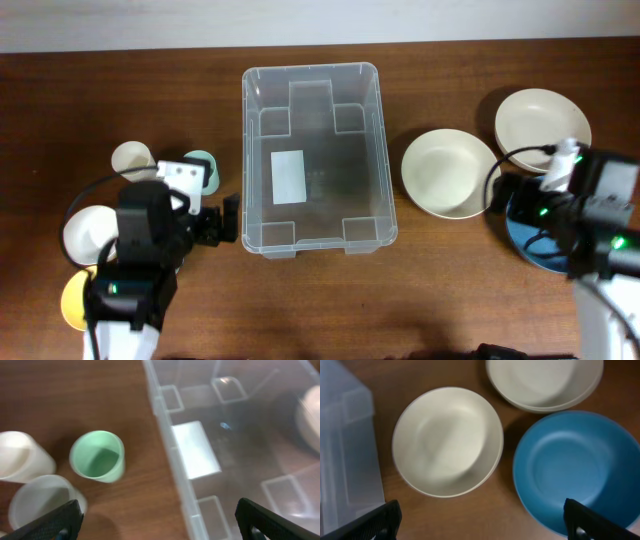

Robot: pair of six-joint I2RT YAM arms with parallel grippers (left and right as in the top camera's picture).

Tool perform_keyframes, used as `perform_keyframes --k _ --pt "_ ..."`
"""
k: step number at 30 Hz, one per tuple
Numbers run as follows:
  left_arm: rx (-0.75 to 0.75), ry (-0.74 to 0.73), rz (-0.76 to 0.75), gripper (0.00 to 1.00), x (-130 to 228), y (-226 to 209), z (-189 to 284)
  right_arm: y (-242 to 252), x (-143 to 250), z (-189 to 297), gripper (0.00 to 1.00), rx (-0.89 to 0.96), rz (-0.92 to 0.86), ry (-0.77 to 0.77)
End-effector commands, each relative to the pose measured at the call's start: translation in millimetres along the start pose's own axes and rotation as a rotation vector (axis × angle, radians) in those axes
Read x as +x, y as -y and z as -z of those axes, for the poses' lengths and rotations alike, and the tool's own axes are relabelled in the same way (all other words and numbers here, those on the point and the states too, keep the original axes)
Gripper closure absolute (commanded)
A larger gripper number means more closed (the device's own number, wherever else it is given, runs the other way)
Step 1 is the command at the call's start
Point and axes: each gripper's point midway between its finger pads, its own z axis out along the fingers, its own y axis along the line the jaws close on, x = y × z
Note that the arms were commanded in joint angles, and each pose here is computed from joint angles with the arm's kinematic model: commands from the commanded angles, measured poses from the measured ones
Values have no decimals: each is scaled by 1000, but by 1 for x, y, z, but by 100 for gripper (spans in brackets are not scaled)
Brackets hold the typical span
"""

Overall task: Pack container
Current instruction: 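Move the right gripper to the dark blue bowl and grasp its rim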

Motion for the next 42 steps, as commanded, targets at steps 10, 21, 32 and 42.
perform_keyframes --k 10,21,32,42 --pt "86 11 19 0 -19 10 2 119 -1 7 1 24 -598 -26" --pt "77 32 21 0 -24 7 2 193 59 -38 1 81 -886 -197" --pt "77 44 19 0 -27 7 2 199 92 -95 1 42 -945 -180" --pt "77 46 19 0 -28 7 2 199 118 -121 1 54 -964 -127"
